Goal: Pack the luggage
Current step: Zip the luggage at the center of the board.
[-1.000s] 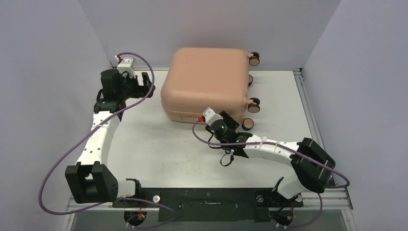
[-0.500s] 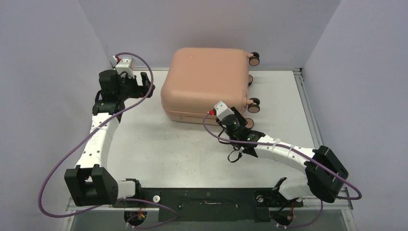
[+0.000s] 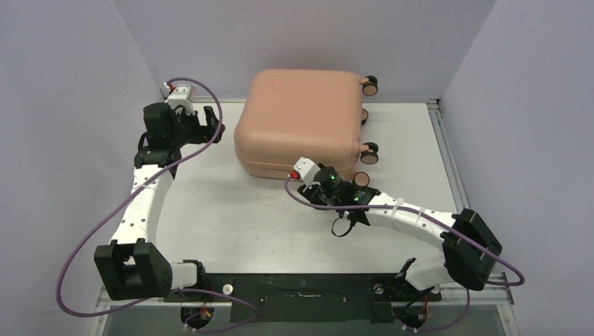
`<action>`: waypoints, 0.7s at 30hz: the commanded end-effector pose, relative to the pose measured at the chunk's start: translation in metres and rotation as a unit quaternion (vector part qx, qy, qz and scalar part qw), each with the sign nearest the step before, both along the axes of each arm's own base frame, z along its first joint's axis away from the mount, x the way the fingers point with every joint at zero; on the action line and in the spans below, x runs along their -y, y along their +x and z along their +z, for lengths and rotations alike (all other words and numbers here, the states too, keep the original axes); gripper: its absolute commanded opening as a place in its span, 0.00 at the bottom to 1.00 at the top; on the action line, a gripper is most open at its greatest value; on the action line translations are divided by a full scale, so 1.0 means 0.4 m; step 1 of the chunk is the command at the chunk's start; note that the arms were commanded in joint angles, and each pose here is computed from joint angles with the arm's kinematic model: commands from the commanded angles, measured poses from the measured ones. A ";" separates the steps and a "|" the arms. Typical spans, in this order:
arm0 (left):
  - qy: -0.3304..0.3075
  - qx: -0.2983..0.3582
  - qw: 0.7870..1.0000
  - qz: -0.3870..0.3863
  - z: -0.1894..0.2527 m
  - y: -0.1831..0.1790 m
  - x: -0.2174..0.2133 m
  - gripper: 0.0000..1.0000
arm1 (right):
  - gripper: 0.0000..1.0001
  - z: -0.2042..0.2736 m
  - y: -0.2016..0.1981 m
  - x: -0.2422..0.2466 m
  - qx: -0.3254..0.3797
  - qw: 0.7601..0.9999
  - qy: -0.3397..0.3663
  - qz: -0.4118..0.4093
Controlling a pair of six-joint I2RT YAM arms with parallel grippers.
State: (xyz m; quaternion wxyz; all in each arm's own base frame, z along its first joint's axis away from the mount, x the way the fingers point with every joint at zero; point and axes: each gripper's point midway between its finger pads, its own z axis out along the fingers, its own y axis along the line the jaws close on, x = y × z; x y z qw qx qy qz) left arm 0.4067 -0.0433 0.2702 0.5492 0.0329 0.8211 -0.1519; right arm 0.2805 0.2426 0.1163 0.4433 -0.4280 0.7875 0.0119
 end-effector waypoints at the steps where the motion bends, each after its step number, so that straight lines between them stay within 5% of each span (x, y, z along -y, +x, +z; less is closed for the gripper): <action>1: -0.006 0.045 0.999 -0.004 0.067 0.005 0.000 0.96 | 0.52 0.005 0.018 -0.066 -0.002 1.000 -0.021 0.020; 15: -0.013 0.053 0.998 -0.005 0.074 -0.012 -0.004 0.96 | 0.53 0.007 0.068 -0.042 0.089 0.959 -0.270 -0.004; 21: -0.022 0.054 0.998 -0.004 0.074 -0.009 -0.004 0.96 | 0.52 0.056 0.109 0.010 0.104 0.952 -0.288 -0.018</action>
